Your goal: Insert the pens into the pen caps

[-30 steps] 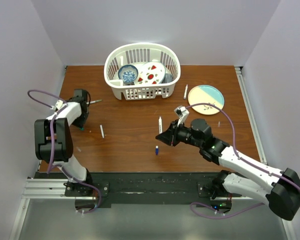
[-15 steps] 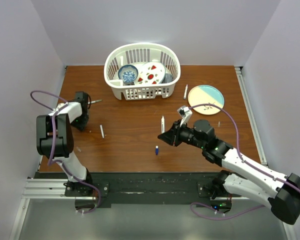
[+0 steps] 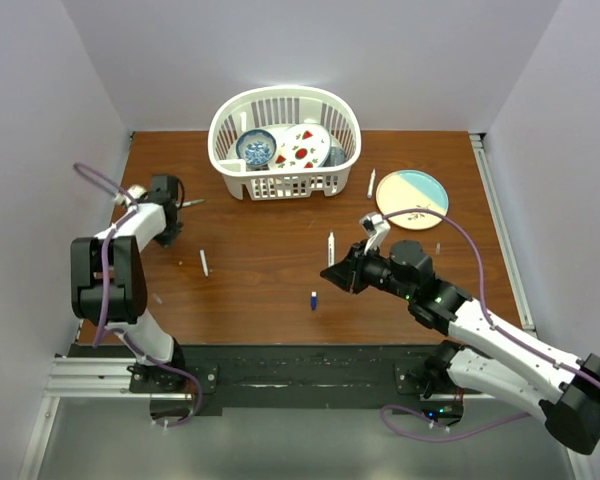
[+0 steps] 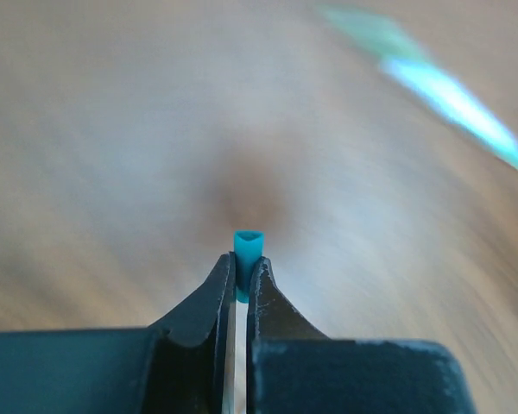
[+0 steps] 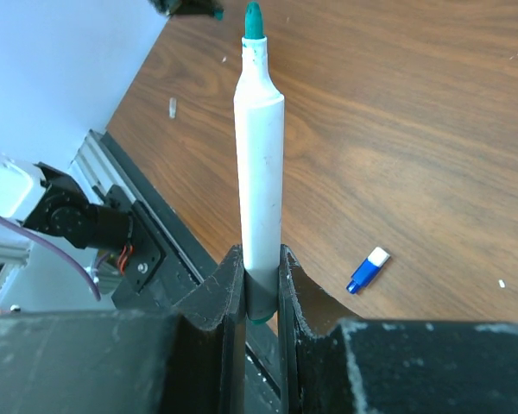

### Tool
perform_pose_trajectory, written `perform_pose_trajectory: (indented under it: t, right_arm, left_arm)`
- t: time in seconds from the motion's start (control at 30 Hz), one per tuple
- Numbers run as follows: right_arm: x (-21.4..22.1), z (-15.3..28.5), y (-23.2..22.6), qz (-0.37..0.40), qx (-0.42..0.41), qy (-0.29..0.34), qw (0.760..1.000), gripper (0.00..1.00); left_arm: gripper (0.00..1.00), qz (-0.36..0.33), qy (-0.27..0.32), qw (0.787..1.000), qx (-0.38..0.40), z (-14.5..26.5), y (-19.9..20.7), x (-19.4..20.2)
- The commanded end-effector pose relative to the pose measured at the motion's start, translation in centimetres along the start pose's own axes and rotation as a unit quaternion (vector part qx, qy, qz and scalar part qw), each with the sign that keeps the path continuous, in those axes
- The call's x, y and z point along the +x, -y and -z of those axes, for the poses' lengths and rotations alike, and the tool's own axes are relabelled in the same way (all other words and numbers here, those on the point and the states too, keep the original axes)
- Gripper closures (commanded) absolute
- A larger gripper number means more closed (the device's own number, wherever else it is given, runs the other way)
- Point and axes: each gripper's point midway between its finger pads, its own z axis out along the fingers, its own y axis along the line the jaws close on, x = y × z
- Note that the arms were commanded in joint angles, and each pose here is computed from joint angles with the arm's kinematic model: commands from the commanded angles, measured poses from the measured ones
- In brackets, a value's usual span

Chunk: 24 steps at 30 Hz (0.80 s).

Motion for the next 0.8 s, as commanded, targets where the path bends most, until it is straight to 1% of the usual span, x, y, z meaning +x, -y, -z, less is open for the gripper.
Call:
perform_pose_trajectory:
  t: [0.0, 0.03, 0.1, 0.13, 0.2, 0.23, 0.3, 0.33, 0.4, 0.43, 0.47, 0.5, 0.53, 0.57, 0.6, 0.7, 0.77]
  right_arm:
    - [-3.5, 1.5, -0.7, 0.022, 0.017, 0.053, 0.998, 1.00]
    - [-3.7, 1.7, -0.6, 0.024, 0.023, 0.059, 0.998, 1.00]
    - [-3.9, 2.2, -0.1, 0.022, 0.040, 0.066, 0.997, 1.00]
    - [-4.4, 2.8, -0.1, 0.021, 0.043, 0.077, 0.996, 1.00]
    - [-4.6, 3.4, 0.4, 0.017, 0.059, 0.088, 0.994, 1.00]
    - [-4.8, 3.9, 0.1, 0.014, 0.055, 0.095, 0.994, 1.00]
    - [-5.2, 4.7, 0.8, 0.009, 0.076, 0.112, 0.991, 1.00]
    - [-5.7, 5.4, 0.7, 0.006, 0.078, 0.125, 0.989, 1.00]
    - [-5.8, 6.1, 1.0, 0.006, 0.089, 0.133, 0.987, 1.00]
    - [-6.1, 6.5, 1.4, 0.004, 0.101, 0.144, 0.984, 1.00]
    - [-6.4, 7.1, 1.3, 0.004, 0.100, 0.155, 0.983, 1.00]
    - [-6.4, 7.5, 1.6, 0.004, 0.108, 0.157, 0.982, 1.00]
    - [-6.5, 7.7, 1.9, 0.002, 0.117, 0.162, 0.980, 1.00]
    - [-6.5, 8.1, 2.1, 0.003, 0.121, 0.166, 0.979, 1.00]
    - [-6.5, 8.2, 2.1, 0.002, 0.123, 0.167, 0.978, 1.00]
    - [-6.4, 8.4, 2.5, -0.003, 0.132, 0.170, 0.977, 1.00]
    - [-6.3, 8.4, 2.6, -0.006, 0.134, 0.170, 0.976, 1.00]
  left_arm:
    - [1.00, -0.245, 0.102, 0.927, 0.265, 8.8, 12.9, -2.0]
    - [1.00, -0.330, 0.106, 0.885, 0.312, 10.9, 15.3, 0.3]
    - [1.00, -0.420, 0.105, 0.835, 0.339, 12.4, 16.6, 3.1]
    - [1.00, -0.501, 0.114, 0.780, 0.357, 13.7, 17.7, 5.6]
    - [1.00, -0.587, 0.094, 0.718, 0.363, 13.9, 17.3, 9.1]
    - [1.00, -0.648, 0.089, 0.661, 0.369, 14.3, 16.8, 11.3]
    - [1.00, -0.702, 0.080, 0.600, 0.375, 14.4, 16.0, 13.7]
    - [1.00, -0.748, 0.068, 0.536, 0.385, 14.4, 14.8, 15.9]
    - [1.00, -0.781, 0.063, 0.475, 0.401, 14.8, 13.7, 17.7]
    - [1.00, -0.801, 0.055, 0.420, 0.423, 15.1, 12.7, 19.5]
    - [1.00, -0.809, 0.054, 0.392, 0.435, 15.4, 12.2, 20.2]
    - [1.00, -0.818, 0.067, 0.349, 0.452, 16.1, 11.9, 20.7]
    - [1.00, -0.828, 0.064, 0.323, 0.454, 15.9, 10.8, 21.6]
    - [1.00, -0.834, 0.067, 0.305, 0.455, 15.9, 10.4, 22.0]
    - [1.00, -0.843, 0.068, 0.280, 0.454, 15.6, 9.7, 22.4]
    - [1.00, -0.857, 0.054, 0.251, 0.447, 14.8, 8.3, 23.1]
    - [1.00, -0.863, 0.037, 0.246, 0.439, 14.0, 7.5, 23.4]
